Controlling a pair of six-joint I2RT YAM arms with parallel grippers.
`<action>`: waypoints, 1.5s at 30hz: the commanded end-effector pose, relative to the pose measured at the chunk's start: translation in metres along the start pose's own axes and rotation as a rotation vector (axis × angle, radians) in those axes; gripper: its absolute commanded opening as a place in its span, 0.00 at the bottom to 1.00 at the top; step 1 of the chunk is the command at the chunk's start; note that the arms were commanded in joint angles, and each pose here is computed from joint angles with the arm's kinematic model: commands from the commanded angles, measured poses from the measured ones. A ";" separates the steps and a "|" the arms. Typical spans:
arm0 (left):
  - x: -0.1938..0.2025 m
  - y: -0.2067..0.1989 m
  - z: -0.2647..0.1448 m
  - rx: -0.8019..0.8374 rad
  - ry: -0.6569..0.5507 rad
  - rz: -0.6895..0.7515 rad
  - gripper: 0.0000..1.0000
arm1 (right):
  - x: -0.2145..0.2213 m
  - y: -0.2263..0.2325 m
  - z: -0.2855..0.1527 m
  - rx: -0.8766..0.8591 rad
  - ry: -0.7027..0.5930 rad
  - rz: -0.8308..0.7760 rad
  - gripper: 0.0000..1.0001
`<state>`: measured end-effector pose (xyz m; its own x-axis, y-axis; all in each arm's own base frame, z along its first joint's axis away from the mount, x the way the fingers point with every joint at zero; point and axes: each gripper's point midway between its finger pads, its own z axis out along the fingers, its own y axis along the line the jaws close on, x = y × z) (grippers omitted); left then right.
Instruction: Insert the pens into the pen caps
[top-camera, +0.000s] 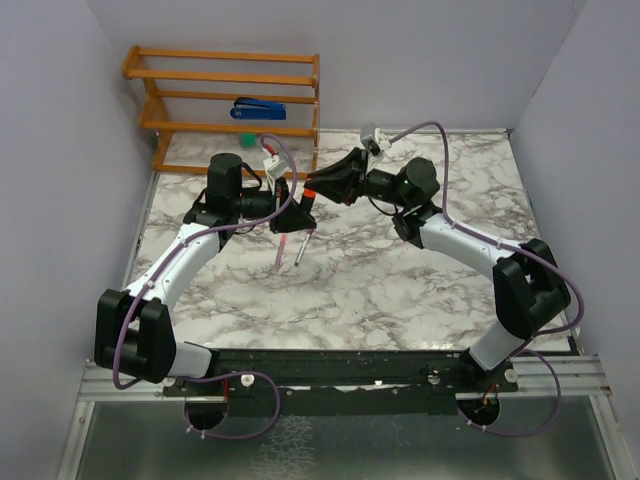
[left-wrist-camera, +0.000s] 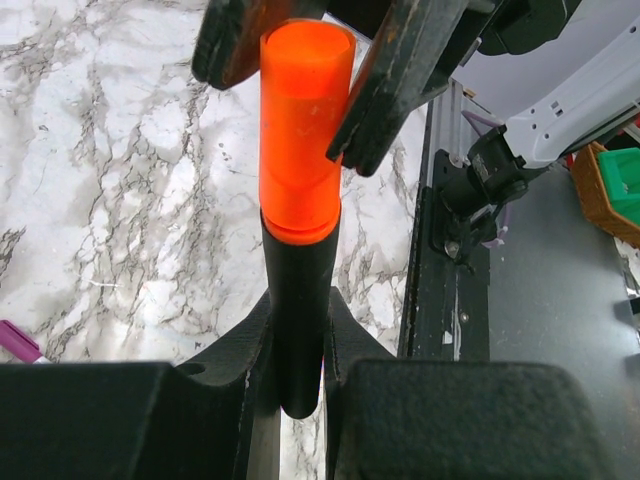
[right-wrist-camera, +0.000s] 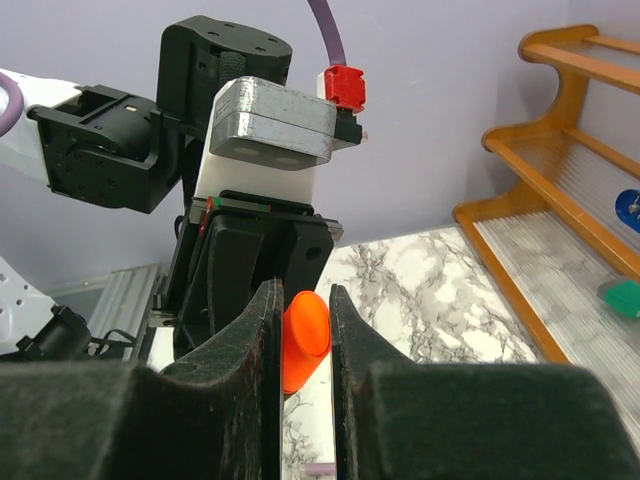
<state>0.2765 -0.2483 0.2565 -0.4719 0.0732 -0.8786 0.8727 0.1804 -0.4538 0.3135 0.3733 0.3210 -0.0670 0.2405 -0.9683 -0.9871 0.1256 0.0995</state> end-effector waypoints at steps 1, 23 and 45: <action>-0.086 -0.019 -0.005 -0.006 -0.181 0.355 0.00 | 0.142 0.076 -0.028 -0.261 0.414 0.413 0.00; 0.006 0.037 -0.013 -0.287 -0.060 0.085 0.00 | 0.100 0.033 0.002 -0.161 0.353 0.277 0.22; 0.094 0.114 -0.037 -0.685 0.134 -0.255 0.00 | 0.026 -0.085 -0.060 0.506 0.094 0.144 0.34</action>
<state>0.3125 -0.2033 0.1423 -0.6683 0.0300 -0.7433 0.5617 0.6754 -0.4778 0.3689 0.3393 0.2568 -0.2932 0.1411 -0.9456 -0.8489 0.4166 0.3253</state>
